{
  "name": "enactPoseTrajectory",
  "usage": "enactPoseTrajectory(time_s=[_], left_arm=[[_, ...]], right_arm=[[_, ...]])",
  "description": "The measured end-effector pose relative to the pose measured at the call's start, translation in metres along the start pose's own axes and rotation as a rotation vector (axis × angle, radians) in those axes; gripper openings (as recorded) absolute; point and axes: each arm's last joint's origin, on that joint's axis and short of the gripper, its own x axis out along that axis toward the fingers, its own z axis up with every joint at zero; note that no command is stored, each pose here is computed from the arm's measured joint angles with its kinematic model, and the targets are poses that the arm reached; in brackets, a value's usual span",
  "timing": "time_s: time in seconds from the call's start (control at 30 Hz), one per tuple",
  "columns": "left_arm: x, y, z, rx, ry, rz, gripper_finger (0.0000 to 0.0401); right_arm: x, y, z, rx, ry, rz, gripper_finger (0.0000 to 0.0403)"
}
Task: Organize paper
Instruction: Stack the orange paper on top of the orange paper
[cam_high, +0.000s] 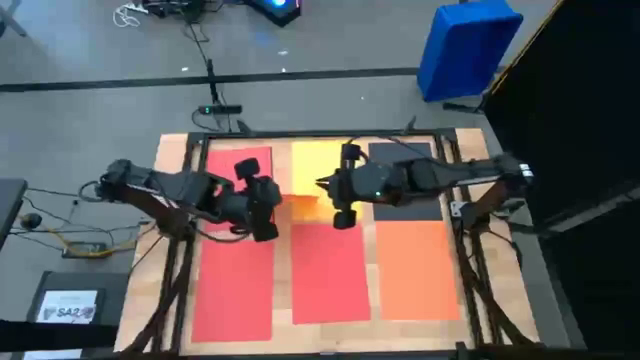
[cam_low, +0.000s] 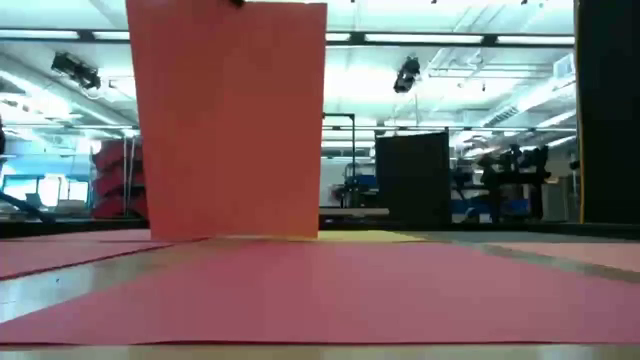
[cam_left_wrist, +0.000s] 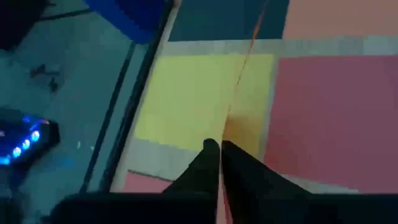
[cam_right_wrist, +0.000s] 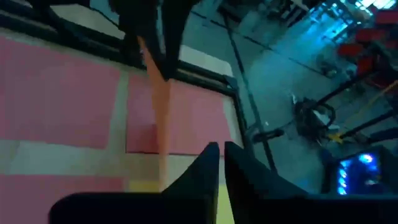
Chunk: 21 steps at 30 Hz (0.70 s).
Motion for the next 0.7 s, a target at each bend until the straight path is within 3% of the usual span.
enactPoseTrajectory(time_s=[0.17,0.27,0.53,0.7], left_arm=[[0.003,0.001,-0.001,0.016,0.022,0.004,0.0000],[0.003,0.003,-0.002,0.021,0.037,0.012,0.0000],[0.004,0.005,-0.003,0.019,0.044,0.016,0.0000],[0.004,0.005,-0.003,0.021,0.051,0.010,0.0000]], right_arm=[[-0.008,-0.007,-0.011,0.095,0.084,0.092,0.0006],[-0.007,-0.009,-0.021,0.081,0.167,0.130,0.0033],[0.018,-0.016,-0.051,0.116,0.259,0.234,0.0186],[0.059,-0.017,-0.094,0.249,0.092,0.297,0.0269]])
